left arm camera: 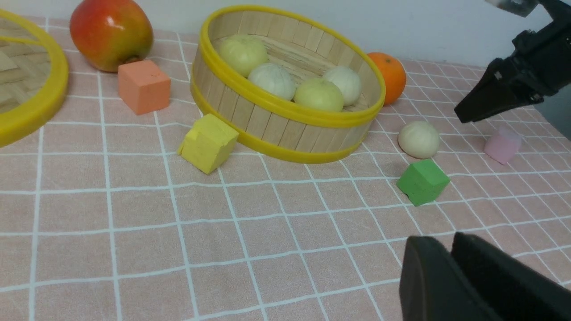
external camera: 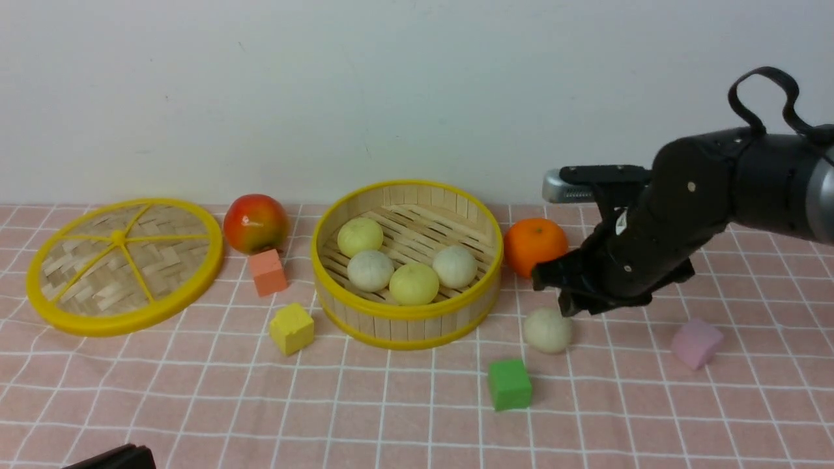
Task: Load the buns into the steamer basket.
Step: Use the right arm to grab a steamed stuffed bun
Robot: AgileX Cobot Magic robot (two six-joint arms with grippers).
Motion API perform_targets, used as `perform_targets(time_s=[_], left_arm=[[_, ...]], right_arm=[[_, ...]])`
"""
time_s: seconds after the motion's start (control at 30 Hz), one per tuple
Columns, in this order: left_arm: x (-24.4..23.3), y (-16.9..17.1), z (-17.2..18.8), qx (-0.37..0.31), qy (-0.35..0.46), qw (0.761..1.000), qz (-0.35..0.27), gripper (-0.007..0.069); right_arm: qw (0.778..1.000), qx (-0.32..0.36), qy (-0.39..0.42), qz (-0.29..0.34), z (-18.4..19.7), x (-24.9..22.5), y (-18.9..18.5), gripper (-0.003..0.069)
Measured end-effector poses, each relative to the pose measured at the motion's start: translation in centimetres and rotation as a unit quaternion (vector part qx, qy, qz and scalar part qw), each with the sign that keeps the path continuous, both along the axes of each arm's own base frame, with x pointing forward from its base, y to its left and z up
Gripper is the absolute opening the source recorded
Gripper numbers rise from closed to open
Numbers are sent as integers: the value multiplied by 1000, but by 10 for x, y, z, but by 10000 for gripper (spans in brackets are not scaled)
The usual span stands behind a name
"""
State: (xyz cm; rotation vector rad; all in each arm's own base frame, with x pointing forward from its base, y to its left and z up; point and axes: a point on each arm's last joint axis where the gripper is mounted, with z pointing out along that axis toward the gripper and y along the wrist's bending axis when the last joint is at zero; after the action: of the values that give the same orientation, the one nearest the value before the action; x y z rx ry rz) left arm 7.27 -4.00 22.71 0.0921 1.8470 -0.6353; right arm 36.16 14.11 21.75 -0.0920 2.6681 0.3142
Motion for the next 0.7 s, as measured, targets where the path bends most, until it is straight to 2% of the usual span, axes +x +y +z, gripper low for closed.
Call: perform_targets(time_s=[0.13, 0.37, 0.7], left_arm=[[0, 0, 0, 0, 0, 1000, 0, 92], [0, 0, 0, 0, 0, 1000, 0, 92], [0, 0, 0, 0, 0, 1000, 0, 106]], right_arm=[[1000, 17, -12, -5, -2, 4, 3, 261], [999, 24, 21, -5, -27, 8, 8, 262], [999, 35, 12, -1, -33, 12, 11, 262]])
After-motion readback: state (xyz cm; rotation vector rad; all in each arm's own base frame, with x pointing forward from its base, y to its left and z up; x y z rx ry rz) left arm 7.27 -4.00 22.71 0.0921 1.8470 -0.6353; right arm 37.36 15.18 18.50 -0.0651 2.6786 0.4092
